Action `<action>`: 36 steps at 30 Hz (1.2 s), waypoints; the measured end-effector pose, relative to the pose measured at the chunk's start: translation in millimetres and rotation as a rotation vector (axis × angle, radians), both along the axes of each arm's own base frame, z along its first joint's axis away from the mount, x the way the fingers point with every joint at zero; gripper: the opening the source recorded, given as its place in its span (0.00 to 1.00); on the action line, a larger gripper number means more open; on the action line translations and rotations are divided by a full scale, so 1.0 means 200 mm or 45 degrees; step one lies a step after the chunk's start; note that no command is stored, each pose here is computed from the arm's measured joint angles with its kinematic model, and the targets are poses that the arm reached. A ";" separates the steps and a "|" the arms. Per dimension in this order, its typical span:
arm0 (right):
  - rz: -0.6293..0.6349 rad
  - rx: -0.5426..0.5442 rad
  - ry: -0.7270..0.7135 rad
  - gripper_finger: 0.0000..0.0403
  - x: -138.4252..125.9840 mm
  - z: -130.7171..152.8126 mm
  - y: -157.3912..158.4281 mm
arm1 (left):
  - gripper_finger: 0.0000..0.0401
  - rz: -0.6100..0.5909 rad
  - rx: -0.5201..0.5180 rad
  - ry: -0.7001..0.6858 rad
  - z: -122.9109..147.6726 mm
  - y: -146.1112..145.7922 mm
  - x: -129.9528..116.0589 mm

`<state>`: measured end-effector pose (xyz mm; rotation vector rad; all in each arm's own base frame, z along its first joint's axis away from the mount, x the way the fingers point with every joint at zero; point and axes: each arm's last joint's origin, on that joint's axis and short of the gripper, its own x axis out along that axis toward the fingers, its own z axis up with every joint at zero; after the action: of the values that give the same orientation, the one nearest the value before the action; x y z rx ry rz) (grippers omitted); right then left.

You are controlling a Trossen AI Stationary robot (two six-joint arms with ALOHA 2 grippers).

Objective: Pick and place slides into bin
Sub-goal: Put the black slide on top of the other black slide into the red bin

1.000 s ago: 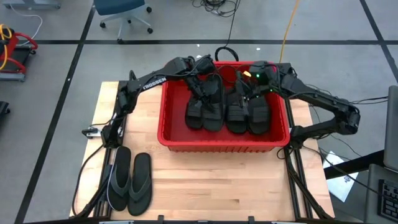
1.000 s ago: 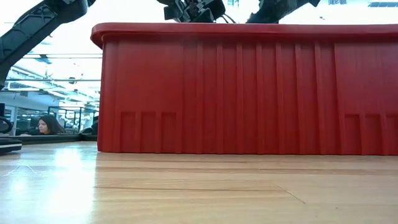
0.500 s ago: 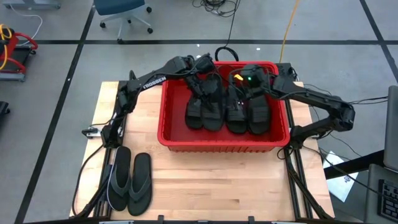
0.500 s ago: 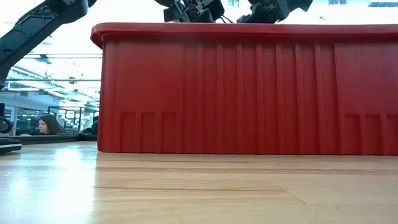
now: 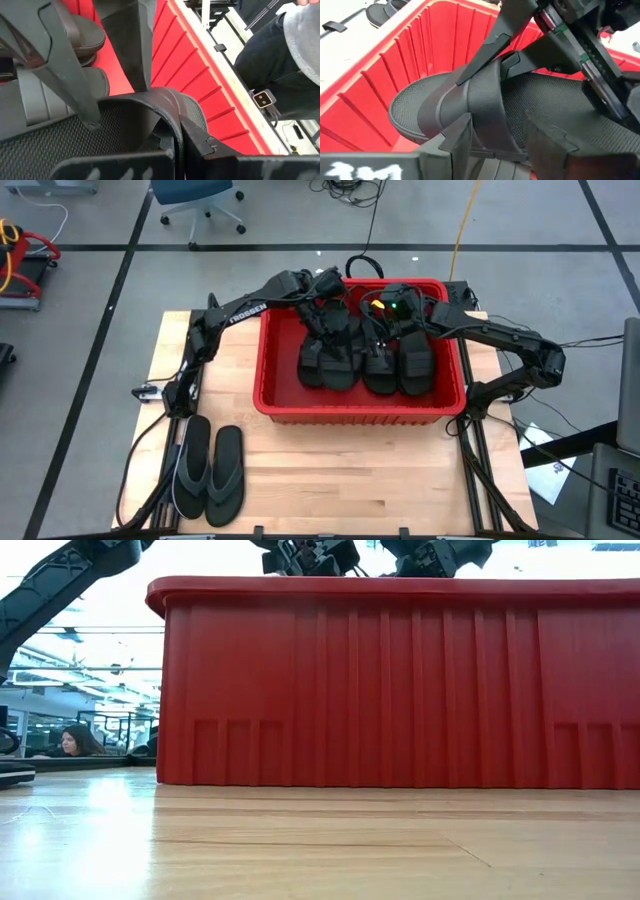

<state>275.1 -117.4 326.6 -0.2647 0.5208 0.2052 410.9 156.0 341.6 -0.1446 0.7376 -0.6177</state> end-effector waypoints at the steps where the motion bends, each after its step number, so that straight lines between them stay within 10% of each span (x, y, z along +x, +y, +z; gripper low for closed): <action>1: 0.015 0.010 -0.006 0.39 0.00 0.00 0.00 | 0.00 0.001 0.005 0.001 0.00 0.00 0.00; 36: 0.091 -0.085 0.044 0.34 0.00 0.02 0.07 | 0.00 0.104 0.033 0.112 -0.03 -0.04 0.03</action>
<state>275.4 -102.8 329.8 -0.3454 0.5531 0.2625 416.4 148.8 334.7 -0.1785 0.8207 -0.5261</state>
